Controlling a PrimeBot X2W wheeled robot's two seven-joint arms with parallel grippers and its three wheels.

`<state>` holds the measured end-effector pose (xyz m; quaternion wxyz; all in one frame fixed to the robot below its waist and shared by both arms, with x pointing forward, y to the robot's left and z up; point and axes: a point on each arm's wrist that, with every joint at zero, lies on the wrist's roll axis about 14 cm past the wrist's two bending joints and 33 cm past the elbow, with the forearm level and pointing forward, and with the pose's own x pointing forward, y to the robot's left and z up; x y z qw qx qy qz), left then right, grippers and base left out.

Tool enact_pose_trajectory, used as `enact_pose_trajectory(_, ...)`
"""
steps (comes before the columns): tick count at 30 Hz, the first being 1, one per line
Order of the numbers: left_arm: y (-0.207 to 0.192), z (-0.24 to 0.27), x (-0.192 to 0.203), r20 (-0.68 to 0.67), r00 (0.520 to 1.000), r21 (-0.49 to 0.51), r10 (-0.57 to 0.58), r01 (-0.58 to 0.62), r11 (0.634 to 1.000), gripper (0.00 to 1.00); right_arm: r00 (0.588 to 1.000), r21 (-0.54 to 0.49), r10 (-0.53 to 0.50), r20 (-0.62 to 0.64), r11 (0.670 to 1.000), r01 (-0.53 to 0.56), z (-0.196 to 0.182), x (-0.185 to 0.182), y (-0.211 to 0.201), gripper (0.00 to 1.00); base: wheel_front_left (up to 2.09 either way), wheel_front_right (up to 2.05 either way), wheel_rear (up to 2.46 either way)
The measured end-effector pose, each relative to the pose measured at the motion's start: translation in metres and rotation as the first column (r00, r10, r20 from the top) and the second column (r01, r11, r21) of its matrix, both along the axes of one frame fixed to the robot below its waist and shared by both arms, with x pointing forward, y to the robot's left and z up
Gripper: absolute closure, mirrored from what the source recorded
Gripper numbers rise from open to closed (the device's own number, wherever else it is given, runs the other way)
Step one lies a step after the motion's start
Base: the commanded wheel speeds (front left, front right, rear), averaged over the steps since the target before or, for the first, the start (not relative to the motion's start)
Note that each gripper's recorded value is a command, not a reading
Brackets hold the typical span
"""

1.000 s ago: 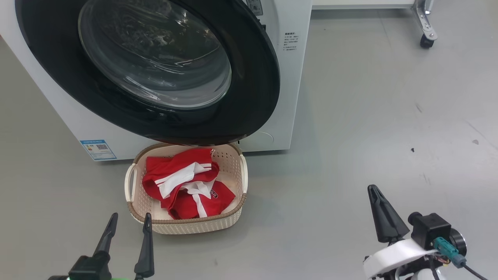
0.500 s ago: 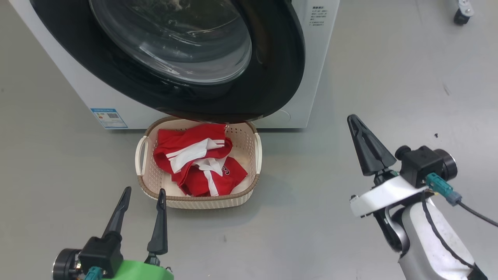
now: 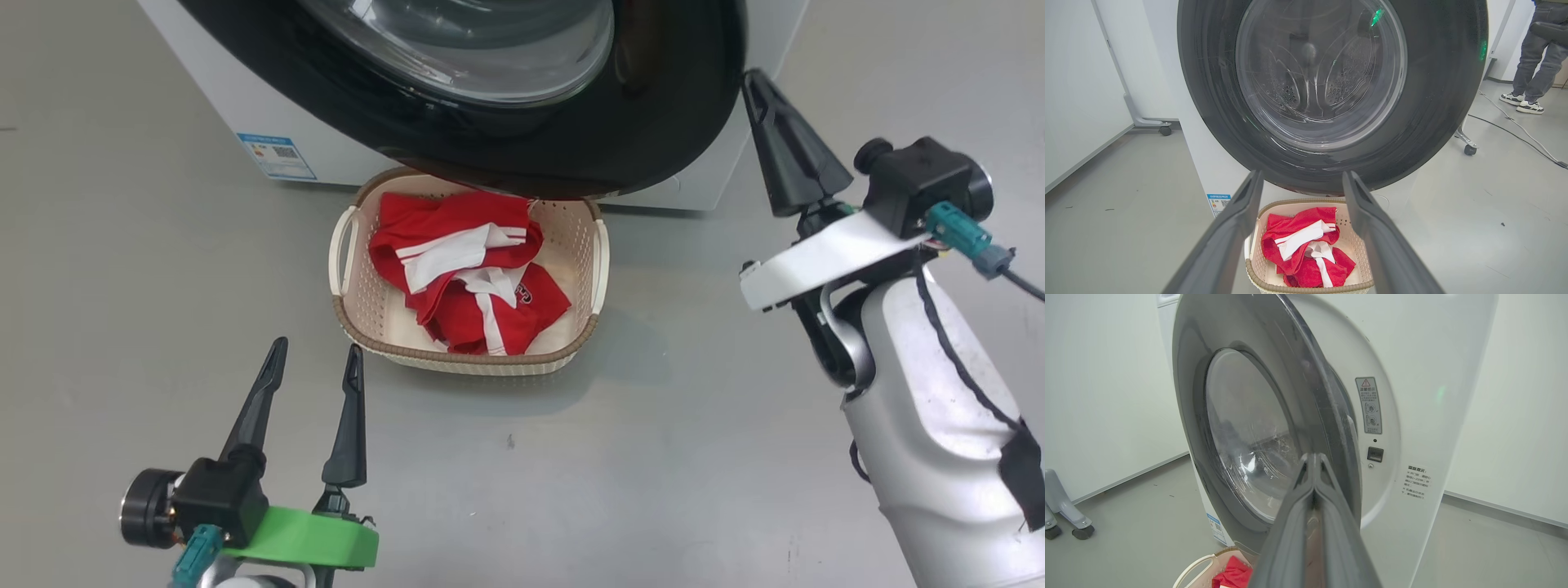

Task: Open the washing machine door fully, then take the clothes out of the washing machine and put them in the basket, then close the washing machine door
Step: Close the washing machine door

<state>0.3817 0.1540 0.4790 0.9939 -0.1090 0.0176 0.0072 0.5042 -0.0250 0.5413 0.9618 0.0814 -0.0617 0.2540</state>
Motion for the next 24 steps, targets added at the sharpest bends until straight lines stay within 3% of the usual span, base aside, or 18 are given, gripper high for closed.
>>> enact_pose_trajectory(24,0.02,-0.024,0.011,-0.054,0.996,0.03,0.068,-0.066,0.997,0.0,0.997,-0.008,0.059,-0.052,0.998,-0.059,-0.025,0.073,0.031,1.0,0.0,0.0,0.0)
